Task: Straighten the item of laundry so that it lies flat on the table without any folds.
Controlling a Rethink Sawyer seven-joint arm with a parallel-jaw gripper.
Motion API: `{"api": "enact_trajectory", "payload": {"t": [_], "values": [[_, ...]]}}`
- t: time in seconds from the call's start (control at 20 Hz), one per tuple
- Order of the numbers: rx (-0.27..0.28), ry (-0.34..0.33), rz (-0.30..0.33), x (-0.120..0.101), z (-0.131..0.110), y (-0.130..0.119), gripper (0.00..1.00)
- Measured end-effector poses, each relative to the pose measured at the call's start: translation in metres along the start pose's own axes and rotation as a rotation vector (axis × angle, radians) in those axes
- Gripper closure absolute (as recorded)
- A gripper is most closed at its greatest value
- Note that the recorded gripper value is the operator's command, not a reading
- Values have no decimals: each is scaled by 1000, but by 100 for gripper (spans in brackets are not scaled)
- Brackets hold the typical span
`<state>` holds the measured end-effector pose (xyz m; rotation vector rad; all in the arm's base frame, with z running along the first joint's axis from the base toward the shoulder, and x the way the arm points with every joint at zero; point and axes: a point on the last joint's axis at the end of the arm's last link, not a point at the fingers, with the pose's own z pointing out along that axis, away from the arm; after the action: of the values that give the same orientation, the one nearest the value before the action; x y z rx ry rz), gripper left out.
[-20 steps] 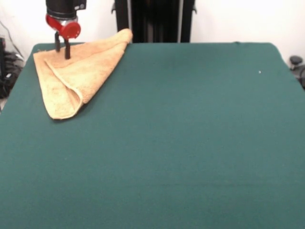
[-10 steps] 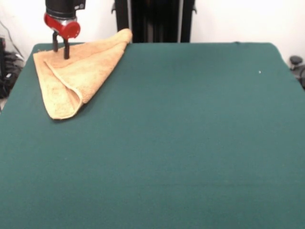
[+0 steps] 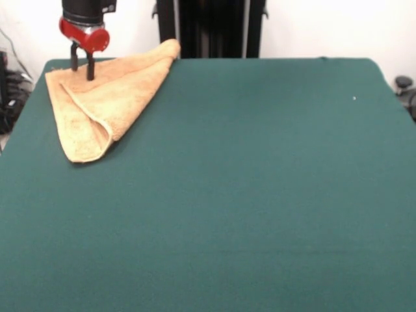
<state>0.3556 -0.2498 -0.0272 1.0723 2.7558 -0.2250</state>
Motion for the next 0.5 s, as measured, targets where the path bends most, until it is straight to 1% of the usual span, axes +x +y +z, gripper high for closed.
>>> {"api": "enact_trajectory", "payload": {"t": [0.25,0.5], "values": [[6,-5,8,-2,-2,-5,0],[13,-23,18,-10,-7,-11,0]]}}
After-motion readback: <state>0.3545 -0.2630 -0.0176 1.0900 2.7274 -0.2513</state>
